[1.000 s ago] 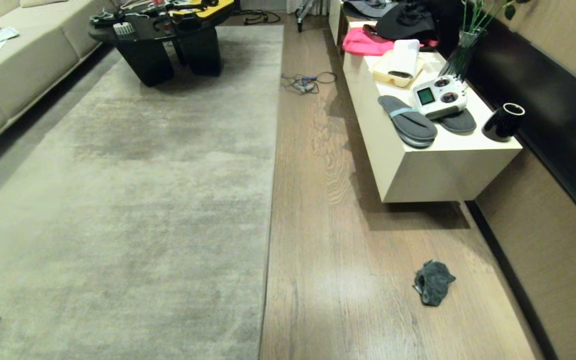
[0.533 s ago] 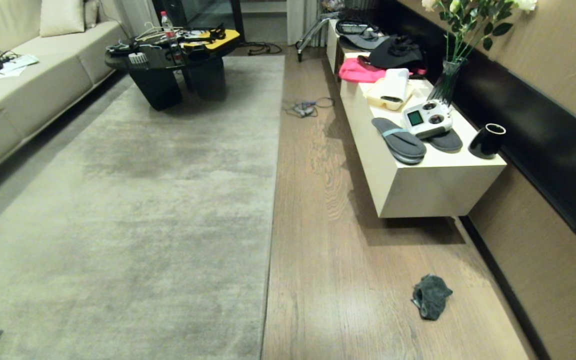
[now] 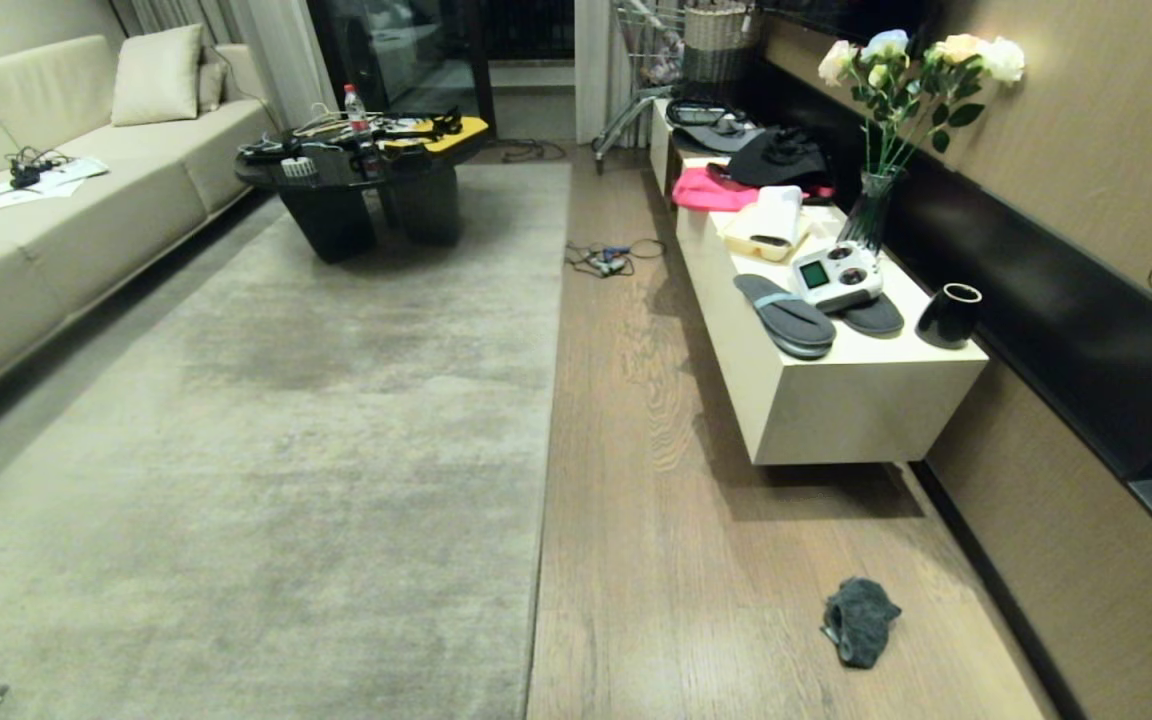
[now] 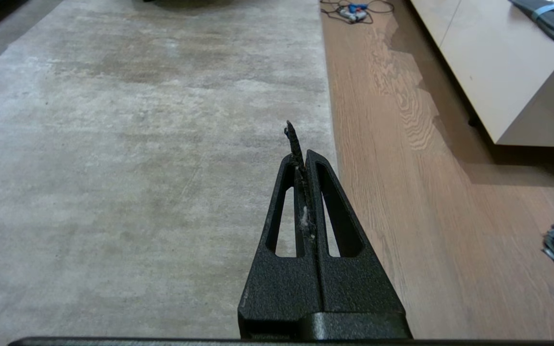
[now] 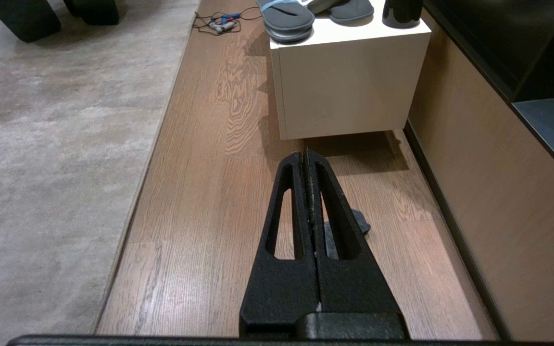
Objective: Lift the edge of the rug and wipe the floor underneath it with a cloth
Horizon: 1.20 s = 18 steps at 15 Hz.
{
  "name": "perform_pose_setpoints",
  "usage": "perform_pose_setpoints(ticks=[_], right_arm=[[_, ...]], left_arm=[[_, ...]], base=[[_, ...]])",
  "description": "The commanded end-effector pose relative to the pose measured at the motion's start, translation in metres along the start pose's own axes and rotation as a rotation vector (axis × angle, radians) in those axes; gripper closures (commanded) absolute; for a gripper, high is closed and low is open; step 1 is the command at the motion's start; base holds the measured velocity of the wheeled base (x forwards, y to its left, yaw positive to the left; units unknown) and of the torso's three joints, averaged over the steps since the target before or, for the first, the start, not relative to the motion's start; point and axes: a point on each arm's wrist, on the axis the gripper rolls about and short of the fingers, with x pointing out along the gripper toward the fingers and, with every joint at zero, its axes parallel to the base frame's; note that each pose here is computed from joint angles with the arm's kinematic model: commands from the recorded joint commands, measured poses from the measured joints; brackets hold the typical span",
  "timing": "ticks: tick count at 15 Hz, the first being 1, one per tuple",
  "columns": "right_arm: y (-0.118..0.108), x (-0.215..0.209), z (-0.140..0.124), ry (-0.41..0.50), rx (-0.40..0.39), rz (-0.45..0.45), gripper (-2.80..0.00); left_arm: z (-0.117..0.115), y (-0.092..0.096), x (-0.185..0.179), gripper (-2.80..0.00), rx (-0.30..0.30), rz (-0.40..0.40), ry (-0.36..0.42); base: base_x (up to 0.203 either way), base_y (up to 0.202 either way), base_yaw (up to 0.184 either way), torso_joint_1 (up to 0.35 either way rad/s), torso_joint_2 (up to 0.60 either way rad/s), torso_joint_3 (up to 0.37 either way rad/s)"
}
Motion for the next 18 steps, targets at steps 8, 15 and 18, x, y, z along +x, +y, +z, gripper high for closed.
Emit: perform_pose_setpoints(ticks=[8, 15, 18], right_arm=[[0.0000, 0.0001, 0.0001, 0.001, 0.000, 0.001, 0.00], [0.0000, 0.0001, 0.0001, 0.001, 0.000, 0.000, 0.00], [0.0000, 0.0001, 0.0001, 0.001, 0.000, -0.001, 0.00]], left_arm=[[0.0002, 0.0000, 0.0001, 0.00, -0.001, -0.002, 0.000], [0.0002, 0.0000, 0.0001, 0.00, -0.001, -0.002, 0.000], [0.0002, 0.0000, 0.0001, 0.00, -0.001, -0.002, 0.000]], base=[[0.000, 0.000, 0.000, 0.000, 0.00, 0.025], [0.000, 0.000, 0.000, 0.000, 0.00, 0.000], [0.000, 0.000, 0.000, 0.000, 0.00, 0.000]])
